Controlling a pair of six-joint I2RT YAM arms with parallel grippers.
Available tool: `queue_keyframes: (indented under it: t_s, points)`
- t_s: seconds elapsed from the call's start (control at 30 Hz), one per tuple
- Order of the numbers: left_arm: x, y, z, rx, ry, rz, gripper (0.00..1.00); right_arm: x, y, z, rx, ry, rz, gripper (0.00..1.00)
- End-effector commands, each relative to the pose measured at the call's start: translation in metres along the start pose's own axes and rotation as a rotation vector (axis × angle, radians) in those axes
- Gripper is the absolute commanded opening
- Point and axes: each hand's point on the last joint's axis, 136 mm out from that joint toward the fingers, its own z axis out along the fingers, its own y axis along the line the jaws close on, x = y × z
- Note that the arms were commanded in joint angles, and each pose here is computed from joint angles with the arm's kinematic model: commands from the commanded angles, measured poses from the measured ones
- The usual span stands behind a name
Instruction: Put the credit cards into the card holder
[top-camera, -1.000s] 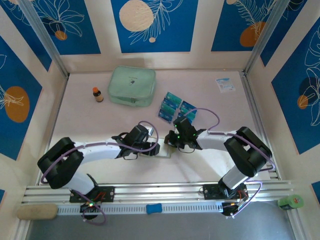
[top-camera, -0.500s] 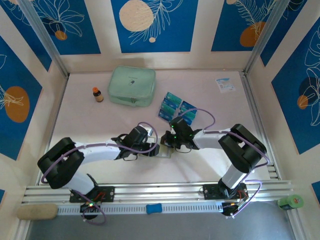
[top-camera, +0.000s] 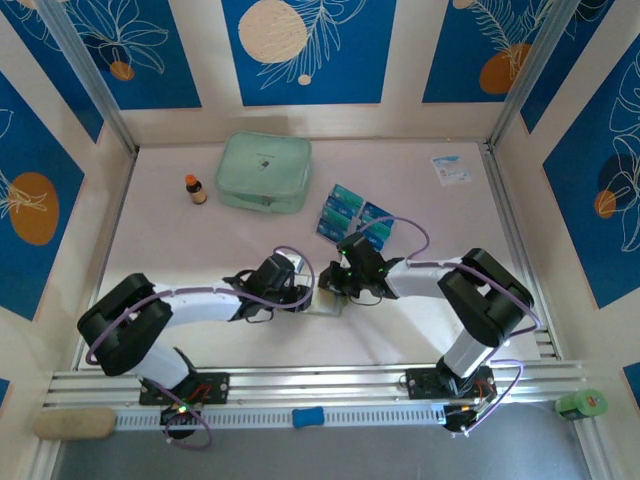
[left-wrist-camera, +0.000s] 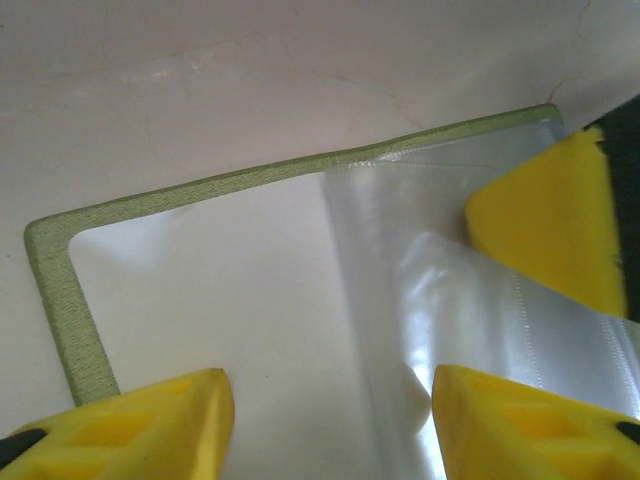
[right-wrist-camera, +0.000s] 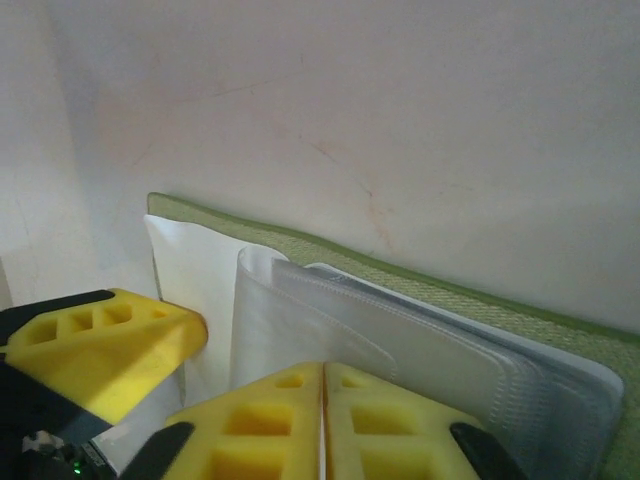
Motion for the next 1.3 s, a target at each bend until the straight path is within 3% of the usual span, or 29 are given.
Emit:
queue_keyframes:
  t_s: [0.0,0.2,0.63,0.87,1.27]
  points:
    - [0.029,0.016,0.007,-0.037,0.080,-0.015,0.56,-0.001,0.011,-0.013,-0.023,-0.010,-0.006,0.23]
    - [0.027,0.014,0.007,-0.029,0.070,-0.018,0.56,-0.001,0.009,-0.019,-0.018,-0.029,0.002,0.44]
    - [0.028,0.015,0.006,-0.027,0.063,-0.019,0.51,0.004,-0.002,-0.010,0.015,-0.013,0.031,0.57]
    - [0.025,0.013,0.004,-0.020,0.051,-0.018,0.51,0.004,0.007,-0.004,-0.014,0.015,0.013,0.56]
    - [0.018,0.010,-0.004,-0.004,0.020,-0.018,0.58,0.004,0.032,0.001,-0.082,0.066,-0.021,0.42]
